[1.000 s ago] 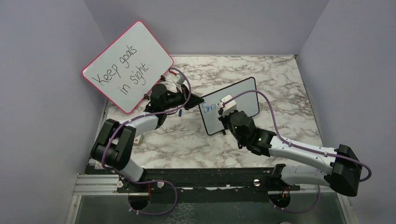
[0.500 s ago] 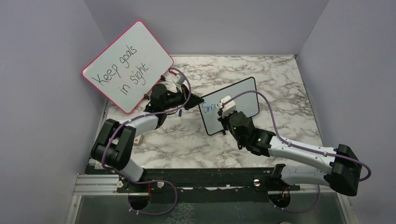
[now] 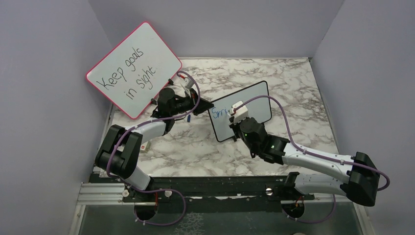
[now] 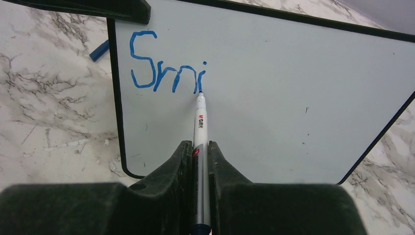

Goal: Write a sentence on the whiteboard

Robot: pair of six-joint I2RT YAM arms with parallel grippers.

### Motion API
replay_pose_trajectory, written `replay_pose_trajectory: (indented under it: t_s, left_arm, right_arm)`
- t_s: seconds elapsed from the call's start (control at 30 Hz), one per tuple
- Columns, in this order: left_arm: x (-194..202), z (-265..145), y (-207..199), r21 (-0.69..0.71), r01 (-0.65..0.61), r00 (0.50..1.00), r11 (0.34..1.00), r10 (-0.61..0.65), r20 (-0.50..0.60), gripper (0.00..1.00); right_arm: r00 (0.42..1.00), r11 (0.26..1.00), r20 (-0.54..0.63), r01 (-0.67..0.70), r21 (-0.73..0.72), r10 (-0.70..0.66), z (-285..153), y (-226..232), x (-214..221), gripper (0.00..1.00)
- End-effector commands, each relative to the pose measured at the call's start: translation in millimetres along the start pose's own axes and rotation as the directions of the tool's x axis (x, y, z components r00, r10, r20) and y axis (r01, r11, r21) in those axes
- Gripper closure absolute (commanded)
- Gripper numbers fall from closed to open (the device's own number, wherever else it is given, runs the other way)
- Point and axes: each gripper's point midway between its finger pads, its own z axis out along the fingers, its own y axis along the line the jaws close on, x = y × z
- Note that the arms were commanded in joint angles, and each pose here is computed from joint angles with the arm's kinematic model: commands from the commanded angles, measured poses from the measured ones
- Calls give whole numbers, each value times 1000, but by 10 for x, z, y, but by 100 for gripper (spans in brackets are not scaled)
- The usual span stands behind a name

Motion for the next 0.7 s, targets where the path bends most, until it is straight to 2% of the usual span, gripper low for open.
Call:
replay_pose_trajectory:
  t_s: [0.0, 0.37, 0.67]
  left_arm:
    - [19, 17, -98, 36, -4, 1000, 999, 4, -20, 100]
    - [21, 16, -100, 37, -4, 1000, 999, 4, -21, 100]
    - [35, 15, -99, 38, -1, 1000, 999, 1, -25, 100]
  right_arm:
    - [999, 999, -15, -29, -14, 29, -45, 3, 47, 99]
    - [992, 999, 118, -39, 21, 36, -85, -127, -319, 99]
    - [986, 998, 159, -50, 33, 44, -10, -163, -437, 99]
